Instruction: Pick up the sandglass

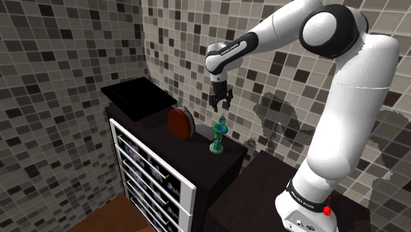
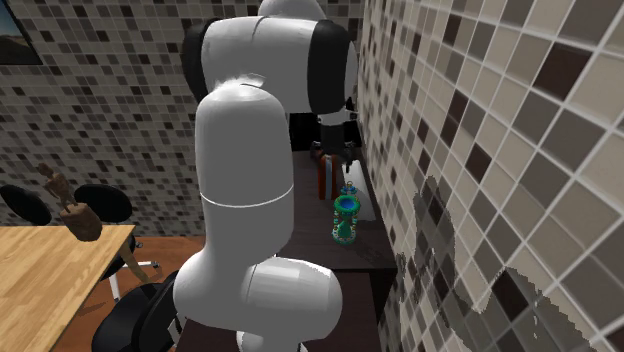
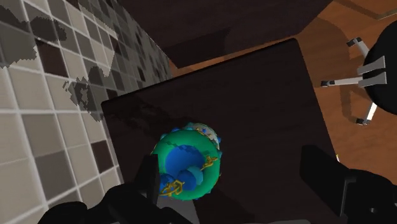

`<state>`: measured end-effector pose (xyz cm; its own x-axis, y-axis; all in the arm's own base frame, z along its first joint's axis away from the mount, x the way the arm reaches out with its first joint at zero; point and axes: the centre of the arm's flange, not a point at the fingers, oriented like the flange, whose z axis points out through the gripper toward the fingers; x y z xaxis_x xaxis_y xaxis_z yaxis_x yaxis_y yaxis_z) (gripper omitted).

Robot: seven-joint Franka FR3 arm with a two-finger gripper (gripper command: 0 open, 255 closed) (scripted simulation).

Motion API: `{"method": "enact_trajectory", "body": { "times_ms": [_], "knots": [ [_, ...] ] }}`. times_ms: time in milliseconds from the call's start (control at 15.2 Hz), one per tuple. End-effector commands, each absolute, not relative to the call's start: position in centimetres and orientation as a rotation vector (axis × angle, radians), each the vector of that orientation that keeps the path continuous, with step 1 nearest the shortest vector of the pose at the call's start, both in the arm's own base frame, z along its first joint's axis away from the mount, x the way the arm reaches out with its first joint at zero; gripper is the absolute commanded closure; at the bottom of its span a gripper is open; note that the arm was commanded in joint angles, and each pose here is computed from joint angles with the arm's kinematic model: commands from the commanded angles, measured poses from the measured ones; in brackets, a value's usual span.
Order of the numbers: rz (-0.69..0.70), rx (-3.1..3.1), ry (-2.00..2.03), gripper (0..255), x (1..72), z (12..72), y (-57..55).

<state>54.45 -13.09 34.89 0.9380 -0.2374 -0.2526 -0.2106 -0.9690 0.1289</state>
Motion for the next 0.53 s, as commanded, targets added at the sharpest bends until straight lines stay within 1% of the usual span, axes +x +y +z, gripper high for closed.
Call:
{"method": "enact_trajectory", "body": {
  "times_ms": [0, 330, 462],
  "knots": [
    [-0.442, 2.972, -0.381, 0, 55.7, 32.8, -14.6],
    [-0.521, 2.915, -0.462, 0, 58.3, 27.6, -18.6],
    [-0.53, 2.908, -0.471, 0, 58.6, 26.5, -19.0]
  ]
}}
